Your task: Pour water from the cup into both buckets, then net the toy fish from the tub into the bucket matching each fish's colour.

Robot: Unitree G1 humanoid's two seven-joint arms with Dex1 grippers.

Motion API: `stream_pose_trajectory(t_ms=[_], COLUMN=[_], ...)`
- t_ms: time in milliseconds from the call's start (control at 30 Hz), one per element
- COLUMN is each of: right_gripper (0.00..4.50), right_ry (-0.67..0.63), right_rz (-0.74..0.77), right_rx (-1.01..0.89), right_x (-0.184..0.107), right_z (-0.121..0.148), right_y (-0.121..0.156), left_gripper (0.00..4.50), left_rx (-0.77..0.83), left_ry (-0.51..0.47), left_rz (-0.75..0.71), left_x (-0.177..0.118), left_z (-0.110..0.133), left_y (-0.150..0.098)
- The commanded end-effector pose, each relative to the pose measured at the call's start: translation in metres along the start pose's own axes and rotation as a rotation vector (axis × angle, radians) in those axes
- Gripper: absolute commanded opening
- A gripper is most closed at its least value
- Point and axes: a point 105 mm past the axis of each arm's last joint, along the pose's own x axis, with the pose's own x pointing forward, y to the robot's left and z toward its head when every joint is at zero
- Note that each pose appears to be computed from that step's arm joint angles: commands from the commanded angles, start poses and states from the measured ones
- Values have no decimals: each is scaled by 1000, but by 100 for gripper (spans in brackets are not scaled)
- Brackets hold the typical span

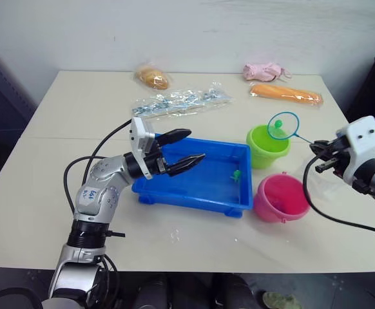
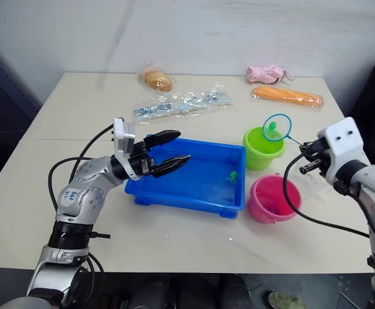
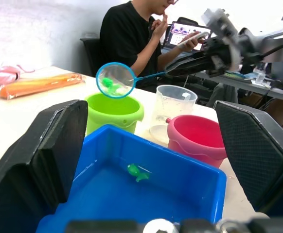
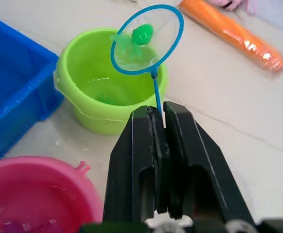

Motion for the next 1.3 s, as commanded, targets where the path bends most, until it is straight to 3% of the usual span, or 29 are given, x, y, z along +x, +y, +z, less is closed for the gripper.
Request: stream_pose_trajectory(t_ms=[33,300,467,600,967,1167,1233,1300], right_gripper=[0,0,0,0,0,0,0,0], right_ry=[-70,-137,-113,-144,-139,-234,-338,-426], right_rz=[-56,-36,-13,-63,-18,-40,29,108], right_rx=[-201,-491,-752,-909,-1002,-851,-777,-838], right_x=[-1,1,1,1,5,1,-4,-9], right_z=[11,12,6,15,12,41,67,90], right_y=[-9,2,6,3,2,-1,9,26], left_gripper=[447,447,447,447,447,447,447,447], left_rx=[56,48,50,52,39,49,58,86], left_ry=[16,16,17,16,1,7,57,91], left_rz=[-41,-37,-41,-43,-48,-31,-31,-45], left_x=[-1,-5,-4,-4,-10,-14,-25,-35], left_z=[1,-2,-3,-4,6,10,3,-1], left_y=[-7,-8,-9,-10,-3,0,0,-1])
